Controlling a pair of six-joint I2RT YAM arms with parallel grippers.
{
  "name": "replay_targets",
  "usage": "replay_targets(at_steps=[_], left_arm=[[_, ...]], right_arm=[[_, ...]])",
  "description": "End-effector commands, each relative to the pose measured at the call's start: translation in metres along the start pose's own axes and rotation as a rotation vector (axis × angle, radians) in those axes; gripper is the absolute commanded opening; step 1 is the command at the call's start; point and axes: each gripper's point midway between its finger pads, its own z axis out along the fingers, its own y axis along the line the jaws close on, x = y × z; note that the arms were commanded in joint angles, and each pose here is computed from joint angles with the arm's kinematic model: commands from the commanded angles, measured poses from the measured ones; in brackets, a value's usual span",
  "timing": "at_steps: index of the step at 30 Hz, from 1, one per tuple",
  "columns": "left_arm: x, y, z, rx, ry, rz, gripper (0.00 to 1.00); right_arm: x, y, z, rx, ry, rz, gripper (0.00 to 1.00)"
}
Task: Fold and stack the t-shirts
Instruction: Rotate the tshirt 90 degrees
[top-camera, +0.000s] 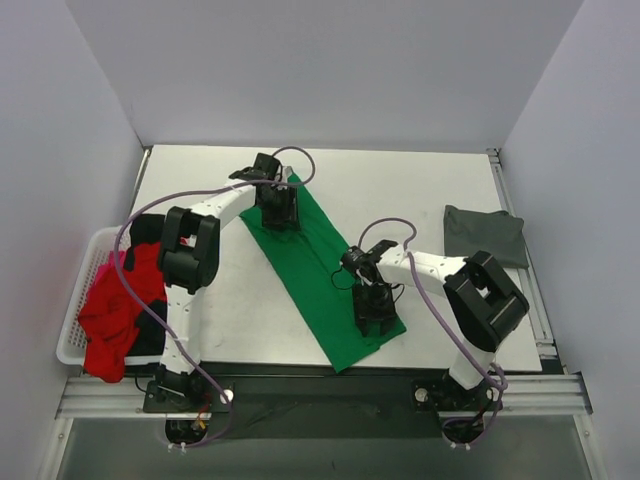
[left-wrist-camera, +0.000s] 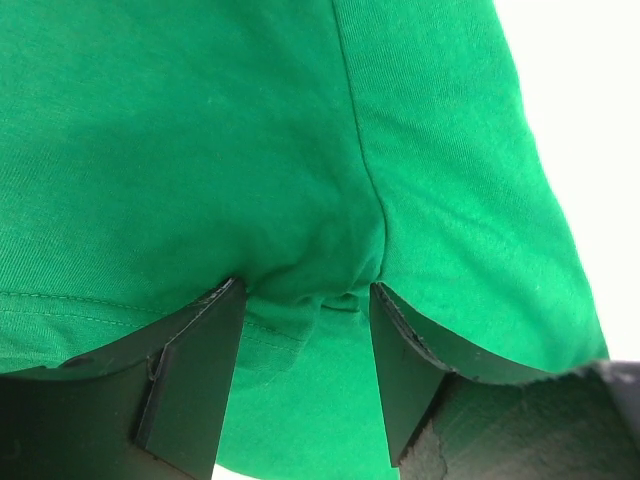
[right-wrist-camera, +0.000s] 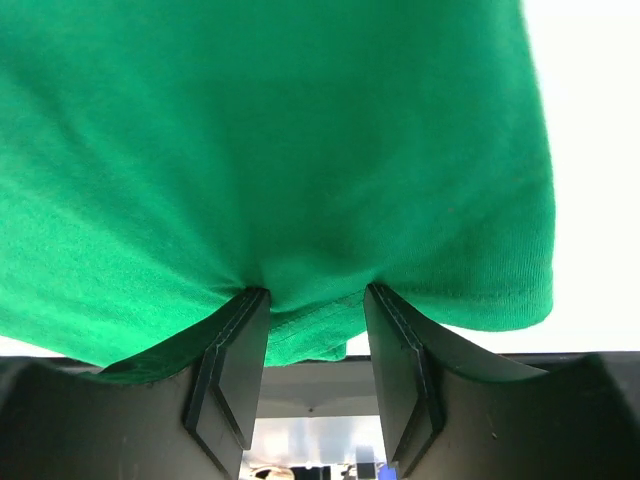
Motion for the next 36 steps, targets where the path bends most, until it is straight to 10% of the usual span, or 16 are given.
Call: replay_targets(at_steps=[1,23,36], left_arm=[[-0.006,0.018,0.027,-0.049,-0.001,0.074,0.63],[-0.056,-0.07,0.069,0.221,-0.11,0.262,0.63],[-0.105,-0.135,-0.062,0.331,-0.335,0.26,0.65]], right_arm=[[0.012,0.013,0.004,0.02,0.052,-0.006,0.44],[0.001,0.115,-0.017,-0.127,0.049,-0.018,0.47],[0.015,0.064,-0.061,-0.122,-0.041,-0.037,0.54]])
